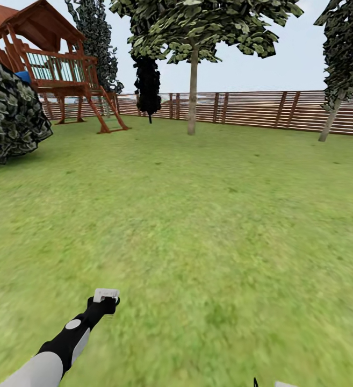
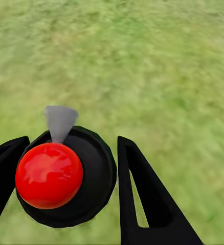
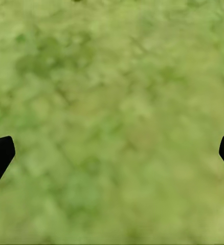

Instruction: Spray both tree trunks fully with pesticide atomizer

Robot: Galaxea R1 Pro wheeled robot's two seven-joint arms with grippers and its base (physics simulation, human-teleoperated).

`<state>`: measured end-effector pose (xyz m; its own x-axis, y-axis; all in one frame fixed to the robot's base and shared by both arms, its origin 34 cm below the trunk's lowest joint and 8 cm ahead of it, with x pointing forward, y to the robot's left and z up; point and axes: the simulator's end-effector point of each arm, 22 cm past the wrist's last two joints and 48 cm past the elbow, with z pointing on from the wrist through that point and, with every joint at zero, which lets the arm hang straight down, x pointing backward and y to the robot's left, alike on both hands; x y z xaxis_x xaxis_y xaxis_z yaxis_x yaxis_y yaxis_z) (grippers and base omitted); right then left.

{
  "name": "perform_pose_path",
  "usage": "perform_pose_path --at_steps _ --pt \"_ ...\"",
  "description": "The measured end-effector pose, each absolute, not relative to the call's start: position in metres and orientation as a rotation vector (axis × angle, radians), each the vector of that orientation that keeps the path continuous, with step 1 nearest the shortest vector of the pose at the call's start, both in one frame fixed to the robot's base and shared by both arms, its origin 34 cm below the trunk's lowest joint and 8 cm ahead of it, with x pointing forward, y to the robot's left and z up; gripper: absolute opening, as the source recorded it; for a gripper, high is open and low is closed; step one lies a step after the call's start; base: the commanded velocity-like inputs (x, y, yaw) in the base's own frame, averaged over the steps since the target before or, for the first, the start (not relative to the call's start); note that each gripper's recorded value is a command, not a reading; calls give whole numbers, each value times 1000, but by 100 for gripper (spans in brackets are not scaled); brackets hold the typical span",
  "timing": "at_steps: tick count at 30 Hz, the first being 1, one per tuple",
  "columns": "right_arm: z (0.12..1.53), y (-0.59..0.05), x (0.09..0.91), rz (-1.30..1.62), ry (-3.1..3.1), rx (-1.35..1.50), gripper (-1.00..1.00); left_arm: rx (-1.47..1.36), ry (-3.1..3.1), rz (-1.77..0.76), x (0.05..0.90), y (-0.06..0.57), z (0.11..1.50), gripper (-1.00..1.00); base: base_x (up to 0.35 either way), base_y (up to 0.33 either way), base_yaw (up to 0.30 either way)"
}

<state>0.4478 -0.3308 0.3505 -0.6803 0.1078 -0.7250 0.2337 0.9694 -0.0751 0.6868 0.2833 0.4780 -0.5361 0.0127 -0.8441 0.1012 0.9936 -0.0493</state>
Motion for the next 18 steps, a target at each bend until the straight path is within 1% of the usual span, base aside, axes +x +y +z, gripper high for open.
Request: perform_pose_path --at_steps 18 --pt "350 -331 448 -206 2322 238 100 82 2140 -121 685 278 476 -100 339 0 0"
